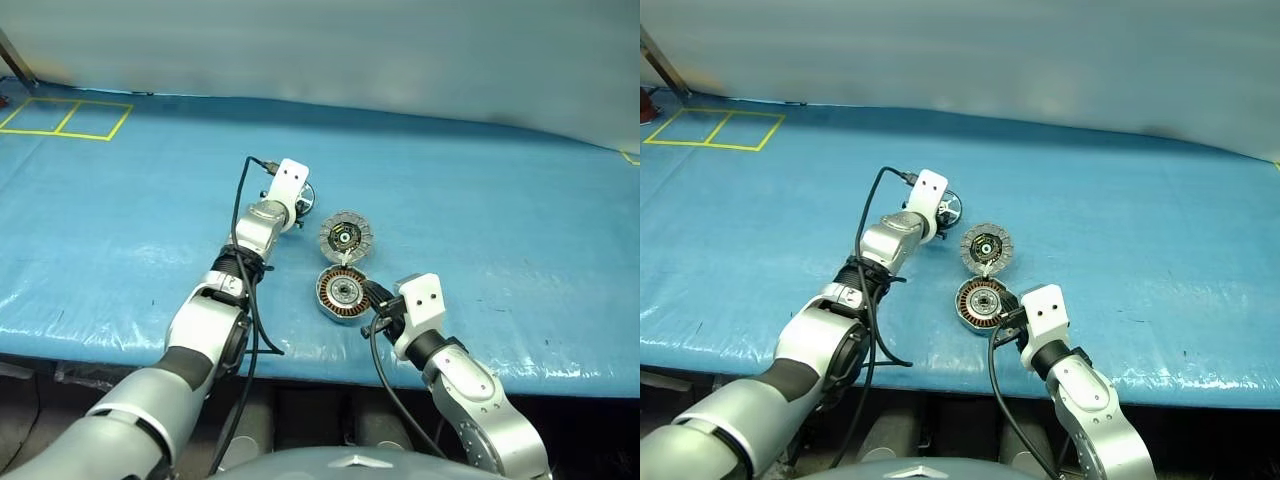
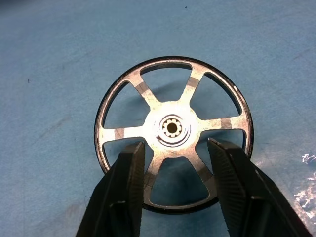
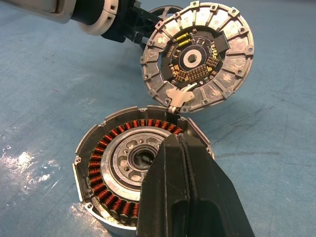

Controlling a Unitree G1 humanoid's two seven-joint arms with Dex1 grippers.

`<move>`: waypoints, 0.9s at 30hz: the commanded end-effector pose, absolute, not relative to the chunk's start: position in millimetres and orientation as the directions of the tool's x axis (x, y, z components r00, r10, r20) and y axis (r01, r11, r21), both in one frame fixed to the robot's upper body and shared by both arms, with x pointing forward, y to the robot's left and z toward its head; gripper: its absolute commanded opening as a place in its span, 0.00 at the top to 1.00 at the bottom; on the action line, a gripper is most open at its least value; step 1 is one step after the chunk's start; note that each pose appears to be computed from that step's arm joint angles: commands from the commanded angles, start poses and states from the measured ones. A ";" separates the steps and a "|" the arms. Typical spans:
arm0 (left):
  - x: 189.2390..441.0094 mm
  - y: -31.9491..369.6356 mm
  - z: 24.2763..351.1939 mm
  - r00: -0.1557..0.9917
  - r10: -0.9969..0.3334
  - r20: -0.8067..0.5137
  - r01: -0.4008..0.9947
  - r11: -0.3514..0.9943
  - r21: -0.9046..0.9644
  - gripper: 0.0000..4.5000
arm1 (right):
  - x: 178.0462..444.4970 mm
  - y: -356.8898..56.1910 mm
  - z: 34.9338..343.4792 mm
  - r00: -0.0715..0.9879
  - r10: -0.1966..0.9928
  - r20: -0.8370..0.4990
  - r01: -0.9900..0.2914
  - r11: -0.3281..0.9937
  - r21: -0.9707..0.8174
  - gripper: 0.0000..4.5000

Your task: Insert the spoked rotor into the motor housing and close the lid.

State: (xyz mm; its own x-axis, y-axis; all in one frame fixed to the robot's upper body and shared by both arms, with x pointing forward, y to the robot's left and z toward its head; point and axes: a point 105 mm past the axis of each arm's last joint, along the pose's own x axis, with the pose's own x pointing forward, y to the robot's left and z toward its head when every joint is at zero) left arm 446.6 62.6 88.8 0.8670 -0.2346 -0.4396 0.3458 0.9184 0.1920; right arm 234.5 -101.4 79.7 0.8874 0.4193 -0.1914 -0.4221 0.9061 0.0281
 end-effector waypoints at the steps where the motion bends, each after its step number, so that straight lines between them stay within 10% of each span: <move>1: 446.8 58.5 91.1 0.865 -0.241 -0.440 0.354 0.915 0.195 0.75 | 236.2 -100.2 91.7 0.896 0.422 -0.138 -0.424 0.906 0.016 1.00; 15: 447.9 67.8 93.5 0.869 -0.250 -0.427 0.361 0.911 0.200 0.75 | 238.5 -98.3 91.4 0.894 0.428 -0.135 -0.430 0.903 0.013 1.00; 27: 447.5 130.1 156.9 0.941 -0.281 -0.191 0.319 0.924 0.211 0.79 | 238.4 -104.1 98.6 0.899 0.429 -0.088 -0.431 0.903 -0.001 1.00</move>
